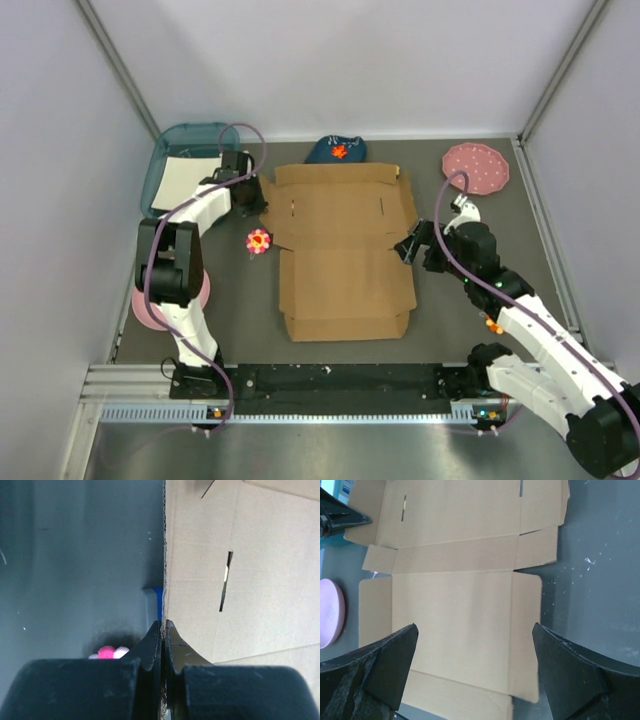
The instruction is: Fold the paper box
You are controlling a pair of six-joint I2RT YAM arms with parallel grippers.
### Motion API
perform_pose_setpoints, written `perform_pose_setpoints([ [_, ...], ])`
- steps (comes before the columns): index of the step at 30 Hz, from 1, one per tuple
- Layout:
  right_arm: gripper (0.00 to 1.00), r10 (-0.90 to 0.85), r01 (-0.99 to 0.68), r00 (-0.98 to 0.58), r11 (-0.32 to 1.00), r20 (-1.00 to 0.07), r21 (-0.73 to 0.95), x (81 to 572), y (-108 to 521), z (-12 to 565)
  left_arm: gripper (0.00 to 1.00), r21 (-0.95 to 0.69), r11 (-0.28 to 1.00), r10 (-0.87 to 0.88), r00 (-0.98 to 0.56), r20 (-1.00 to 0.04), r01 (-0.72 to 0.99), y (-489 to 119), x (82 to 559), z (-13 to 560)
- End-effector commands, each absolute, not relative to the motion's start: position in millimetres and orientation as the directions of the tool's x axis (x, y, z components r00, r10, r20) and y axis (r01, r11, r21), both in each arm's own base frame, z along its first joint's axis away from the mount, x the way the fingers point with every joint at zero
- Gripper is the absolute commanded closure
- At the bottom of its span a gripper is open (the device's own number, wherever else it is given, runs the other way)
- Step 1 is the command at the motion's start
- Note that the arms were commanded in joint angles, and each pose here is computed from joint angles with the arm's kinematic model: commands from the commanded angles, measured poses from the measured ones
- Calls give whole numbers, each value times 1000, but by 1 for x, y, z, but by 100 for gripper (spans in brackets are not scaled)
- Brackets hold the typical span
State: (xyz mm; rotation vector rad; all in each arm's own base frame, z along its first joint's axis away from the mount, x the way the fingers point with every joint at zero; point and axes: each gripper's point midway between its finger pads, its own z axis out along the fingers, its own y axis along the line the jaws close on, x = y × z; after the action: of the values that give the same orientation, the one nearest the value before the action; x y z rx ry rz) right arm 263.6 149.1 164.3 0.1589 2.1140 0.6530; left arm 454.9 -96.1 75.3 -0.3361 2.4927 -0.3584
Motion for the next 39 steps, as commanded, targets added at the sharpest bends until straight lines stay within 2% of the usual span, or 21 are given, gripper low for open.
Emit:
perform_pose_setpoints([
  [1,2,390,-181,-501,826,-773,534,268,150,221,100,-389,919,-306,-744,-594,-67,-107,455,123],
  [6,2,388,-172,-436,850,-812,498,263,134,255,100,-475,879,-325,-676,-661,42,-128,443,183],
  [11,2,413,-183,-369,846,-832,501,255,125,295,100,-501,837,-290,-598,-747,219,-162,409,255],
  [18,2,433,-199,-297,844,-851,498,234,110,340,100,-564,700,-212,-627,-749,438,-203,339,294],
  [21,2,431,-208,-295,842,-853,498,225,107,349,100,-576,664,-181,-645,-742,477,-204,312,291],
  [24,2,435,-225,-295,834,-851,504,217,107,354,100,-553,680,-141,-654,-743,481,-197,295,277],
  [30,2,427,-236,-326,827,-843,510,209,109,343,100,-613,613,-61,-743,-666,499,-203,256,254],
  [35,2,384,-212,-372,852,-845,480,213,110,313,100,-616,690,-104,-790,-604,381,-191,248,203],
  [39,2,355,-169,-416,874,-837,455,222,109,284,100,-573,727,-151,-726,-670,378,-191,251,173],
])
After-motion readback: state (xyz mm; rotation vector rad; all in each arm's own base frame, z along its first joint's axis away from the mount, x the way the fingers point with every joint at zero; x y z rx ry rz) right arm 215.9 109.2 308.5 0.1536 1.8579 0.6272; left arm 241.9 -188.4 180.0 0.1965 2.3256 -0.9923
